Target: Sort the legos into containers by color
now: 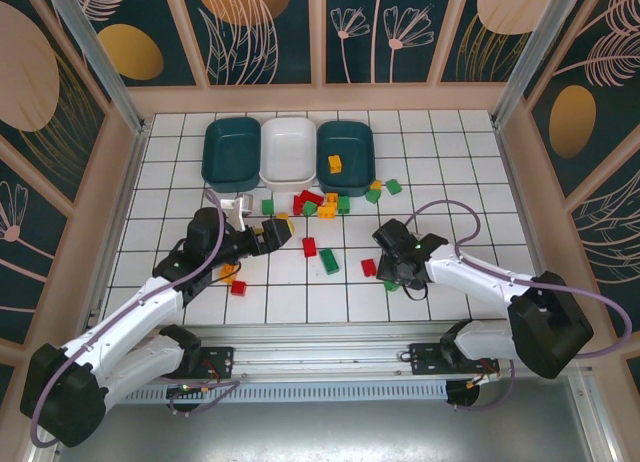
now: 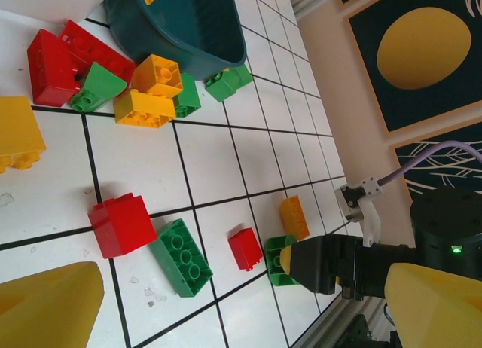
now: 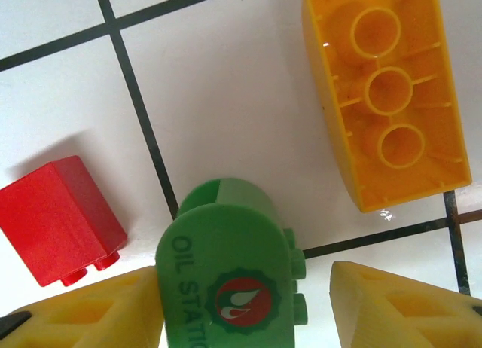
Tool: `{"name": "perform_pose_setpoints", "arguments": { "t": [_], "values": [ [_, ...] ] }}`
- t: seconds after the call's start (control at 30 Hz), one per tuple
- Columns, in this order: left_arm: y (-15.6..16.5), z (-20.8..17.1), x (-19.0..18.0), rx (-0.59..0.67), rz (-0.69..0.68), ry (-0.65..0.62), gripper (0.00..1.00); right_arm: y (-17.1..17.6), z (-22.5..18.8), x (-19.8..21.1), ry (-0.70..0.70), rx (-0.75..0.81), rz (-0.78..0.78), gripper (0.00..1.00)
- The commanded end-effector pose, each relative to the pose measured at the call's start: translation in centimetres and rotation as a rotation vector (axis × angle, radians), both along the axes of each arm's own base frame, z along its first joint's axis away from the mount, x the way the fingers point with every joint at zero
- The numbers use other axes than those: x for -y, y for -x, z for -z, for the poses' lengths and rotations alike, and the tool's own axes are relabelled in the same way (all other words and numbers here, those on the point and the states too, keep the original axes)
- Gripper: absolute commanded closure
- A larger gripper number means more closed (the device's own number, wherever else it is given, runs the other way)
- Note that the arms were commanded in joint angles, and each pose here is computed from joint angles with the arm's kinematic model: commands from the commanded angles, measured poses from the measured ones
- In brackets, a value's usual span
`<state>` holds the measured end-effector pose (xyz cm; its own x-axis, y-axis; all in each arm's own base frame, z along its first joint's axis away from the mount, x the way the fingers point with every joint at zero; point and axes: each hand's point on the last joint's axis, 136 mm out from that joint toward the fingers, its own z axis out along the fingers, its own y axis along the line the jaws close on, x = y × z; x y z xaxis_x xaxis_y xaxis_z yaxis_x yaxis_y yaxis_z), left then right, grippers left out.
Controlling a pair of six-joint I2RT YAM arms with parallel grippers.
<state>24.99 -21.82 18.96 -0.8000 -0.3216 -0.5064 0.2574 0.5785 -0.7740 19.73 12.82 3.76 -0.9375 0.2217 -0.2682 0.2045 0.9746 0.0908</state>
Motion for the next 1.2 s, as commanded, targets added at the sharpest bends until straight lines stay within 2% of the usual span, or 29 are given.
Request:
{"name": "perform_pose_setpoints", "arguments": {
  "t": [0.0, 0.1, 0.4, 0.6, 0.73, 0.8, 0.9, 1.07, 1.17],
  "values": [
    [0.2, 0.0, 0.3, -0.003, 0.011, 0.007, 0.04, -0.1, -0.3, 0.9, 0.052, 0.016, 0.03, 0.41],
    [0.2, 0.0, 0.1, 0.002, 0.005, 0.008, 0.04, -0.4, -1.2, 1.3, 0.055, 0.057, 0.038, 0.42],
    [0.0, 0.0, -0.2, 0.007, -0.016, -0.009, 0.03, -0.1, 1.1, -0.8, -0.101, 0.023, -0.022, 0.49],
    [-0.2, 0.4, -0.9, 0.0, -0.049, -0.04, 0.02, -0.5, 1.3, -0.6, -0.102, 0.031, -0.014, 0.6],
    [-0.2, 0.5, -1.1, 0.001, -0.059, -0.052, 0.01, -0.8, 1.4, -0.2, -0.069, 0.031, -0.015, 0.63],
    [-0.2, 0.4, -1.2, 0.006, -0.062, -0.054, 0.01, -1.0, 1.1, -0.3, -0.062, 0.042, -0.024, 0.68],
    [-0.4, 0.2, -1.4, 0.012, -0.078, -0.061, 0.02, -1.9, -0.7, -0.6, -0.064, 0.097, -0.027, 0.7],
    [-1.4, 0.4, -3.2, 0.007, -0.192, -0.11, 0.01, -4.5, -5.1, -2.1, -0.063, 0.202, -0.055, 0.72],
    [-2.2, 0.5, -4.9, 0.003, -0.275, -0.159, 0.01, -7.3, -7.7, -4.7, -0.082, 0.277, -0.103, 0.72]
  ]
}}
